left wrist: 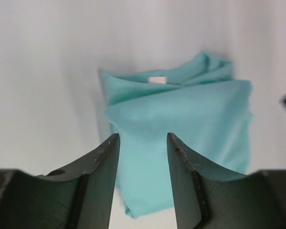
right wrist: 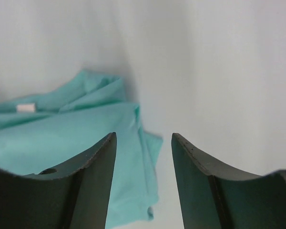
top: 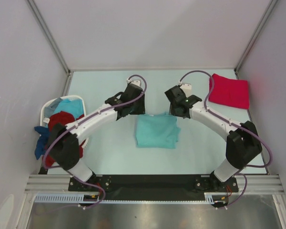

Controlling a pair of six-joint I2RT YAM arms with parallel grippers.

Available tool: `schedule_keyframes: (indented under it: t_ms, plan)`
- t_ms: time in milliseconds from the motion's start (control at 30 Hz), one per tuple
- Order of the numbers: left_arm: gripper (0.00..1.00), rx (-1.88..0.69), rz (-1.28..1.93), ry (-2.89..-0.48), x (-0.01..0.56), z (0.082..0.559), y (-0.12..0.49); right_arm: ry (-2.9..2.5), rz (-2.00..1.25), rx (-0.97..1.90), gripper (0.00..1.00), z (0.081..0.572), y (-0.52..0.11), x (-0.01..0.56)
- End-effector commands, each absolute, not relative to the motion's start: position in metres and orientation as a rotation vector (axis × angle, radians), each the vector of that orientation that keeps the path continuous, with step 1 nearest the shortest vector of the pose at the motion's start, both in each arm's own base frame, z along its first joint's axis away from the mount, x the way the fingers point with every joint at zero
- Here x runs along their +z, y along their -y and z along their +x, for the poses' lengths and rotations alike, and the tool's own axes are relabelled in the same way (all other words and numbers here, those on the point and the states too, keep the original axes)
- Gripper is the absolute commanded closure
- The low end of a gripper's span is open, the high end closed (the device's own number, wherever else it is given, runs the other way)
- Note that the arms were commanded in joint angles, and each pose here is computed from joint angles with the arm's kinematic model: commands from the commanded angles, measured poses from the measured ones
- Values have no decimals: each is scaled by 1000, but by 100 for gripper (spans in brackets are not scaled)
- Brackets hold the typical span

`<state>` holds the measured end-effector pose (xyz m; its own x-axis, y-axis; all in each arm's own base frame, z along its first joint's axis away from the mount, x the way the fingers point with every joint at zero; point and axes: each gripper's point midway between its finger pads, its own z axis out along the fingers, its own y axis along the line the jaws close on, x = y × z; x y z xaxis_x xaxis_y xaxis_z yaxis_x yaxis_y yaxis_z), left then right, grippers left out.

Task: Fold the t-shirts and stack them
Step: Smooth out wrinkles on the folded tshirt

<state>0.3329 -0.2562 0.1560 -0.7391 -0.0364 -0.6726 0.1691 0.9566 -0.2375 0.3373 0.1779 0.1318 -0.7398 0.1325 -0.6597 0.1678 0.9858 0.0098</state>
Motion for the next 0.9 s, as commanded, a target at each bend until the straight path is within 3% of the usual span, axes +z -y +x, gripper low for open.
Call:
schedule_keyframes:
  t_ms: [0,533,867]
  plan:
    - [52,-359,110,-2427,132,361,255,-2418,210,-68,46,365,-166,119]
    - [54,-404,132,-2466,113,386,279,-2493,177,-25,49,379,-189,80]
    - [56,-389,138,-2485,105,377,272,-2520,177,-36,53,372,-190,65]
